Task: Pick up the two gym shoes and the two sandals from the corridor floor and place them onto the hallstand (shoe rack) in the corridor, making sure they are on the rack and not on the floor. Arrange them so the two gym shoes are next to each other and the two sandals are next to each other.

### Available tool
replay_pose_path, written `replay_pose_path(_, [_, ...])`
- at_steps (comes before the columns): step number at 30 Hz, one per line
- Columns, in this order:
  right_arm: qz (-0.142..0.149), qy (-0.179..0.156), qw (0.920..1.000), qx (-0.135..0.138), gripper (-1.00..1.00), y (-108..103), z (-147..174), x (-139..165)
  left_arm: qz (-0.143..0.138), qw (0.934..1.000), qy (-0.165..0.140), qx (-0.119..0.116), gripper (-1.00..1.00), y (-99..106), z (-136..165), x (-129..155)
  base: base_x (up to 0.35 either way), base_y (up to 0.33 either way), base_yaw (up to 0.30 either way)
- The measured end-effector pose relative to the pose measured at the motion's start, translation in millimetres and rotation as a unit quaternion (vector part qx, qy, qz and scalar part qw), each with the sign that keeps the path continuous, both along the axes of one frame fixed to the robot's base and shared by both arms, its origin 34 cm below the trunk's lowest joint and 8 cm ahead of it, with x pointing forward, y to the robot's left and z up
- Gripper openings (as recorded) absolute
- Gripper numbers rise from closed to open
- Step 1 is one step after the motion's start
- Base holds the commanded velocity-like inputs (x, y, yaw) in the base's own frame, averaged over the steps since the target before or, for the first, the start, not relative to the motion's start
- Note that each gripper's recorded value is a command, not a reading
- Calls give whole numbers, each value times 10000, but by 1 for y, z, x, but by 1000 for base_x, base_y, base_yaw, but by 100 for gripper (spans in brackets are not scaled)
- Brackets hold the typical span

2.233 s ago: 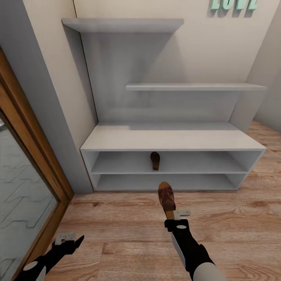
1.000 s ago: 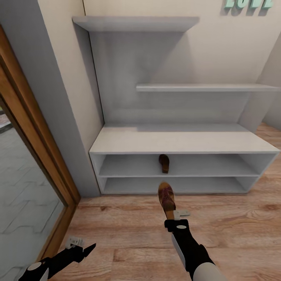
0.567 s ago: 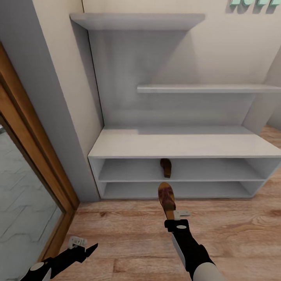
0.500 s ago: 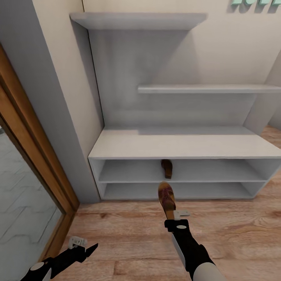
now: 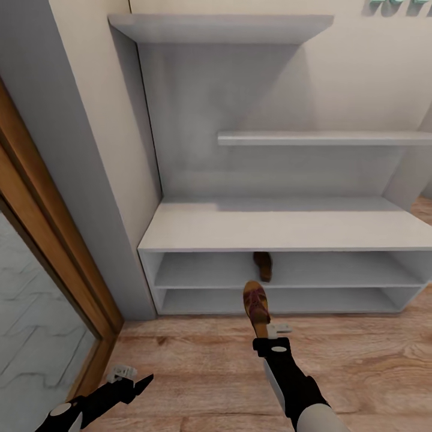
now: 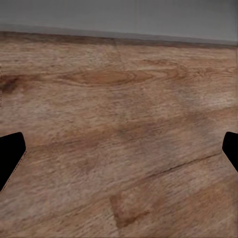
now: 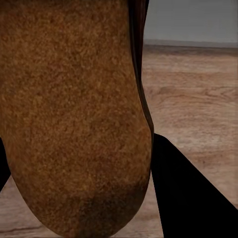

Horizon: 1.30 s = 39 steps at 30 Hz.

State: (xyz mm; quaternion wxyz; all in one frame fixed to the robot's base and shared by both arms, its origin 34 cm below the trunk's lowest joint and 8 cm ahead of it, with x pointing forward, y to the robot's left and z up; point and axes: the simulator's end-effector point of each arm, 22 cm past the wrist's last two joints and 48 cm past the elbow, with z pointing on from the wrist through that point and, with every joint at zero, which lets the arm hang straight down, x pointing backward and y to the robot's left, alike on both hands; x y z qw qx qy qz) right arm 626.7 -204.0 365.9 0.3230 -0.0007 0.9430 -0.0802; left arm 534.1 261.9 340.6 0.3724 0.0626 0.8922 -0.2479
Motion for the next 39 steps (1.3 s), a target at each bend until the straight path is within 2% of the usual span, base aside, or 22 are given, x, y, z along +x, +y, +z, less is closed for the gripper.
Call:
replay_pose_path(5, [10, 48, 10000, -1, -100, 1, -3, -3, -136, 9997, 44, -198, 100, -35, -3, -5, 132, 116, 0])
replay_pose_path(6, [10, 55, 10000, -1, -100, 1, -4, -4, -216, 9995, 61, -217, 100, -43, -4, -7, 23, 19, 0])
replay_pose_path(7, [12, 63, 10000, -1, -100, 1, -4, -4, -410, 9989, 90, -219, 100, -57, -5, -12, 15, 12, 0])
replay_pose_path(14, [18, 86, 10000, -1, -100, 1, -6, -5, -826, 9958, 112, -381, 100, -77, -2, -22, 6, 5, 0])
replay_pose_path(20, [18, 88, 10000, 0, -100, 1, -6, -6, -944, 9943, 134, -468, 100, -83, 0, -26, 124, 33, 0])
replay_pose_path(26, [18, 88, 10000, -1, -100, 1, -6, -6, -940, 9944, 135, -462, 100, -83, 0, -25, 228, 67, 0])
replay_pose_path(33, [15, 89, 10000, -10, -100, 1, -6, -6, -932, 9946, 105, -447, 100, -83, 0, -25, 34, 8, 0])
replay_pose_path(36, [28, 150, 9999, -35, -100, -8, -15, -14, -724, 9965, 169, -375, 100, -66, -8, -34, 0, 0, 0])
replay_pose_path(39, [46, 130, 9999, -8, -100, -3, -16, -13, -704, 9967, 259, -310, 100, -65, -16, -46, 0, 0, 0])
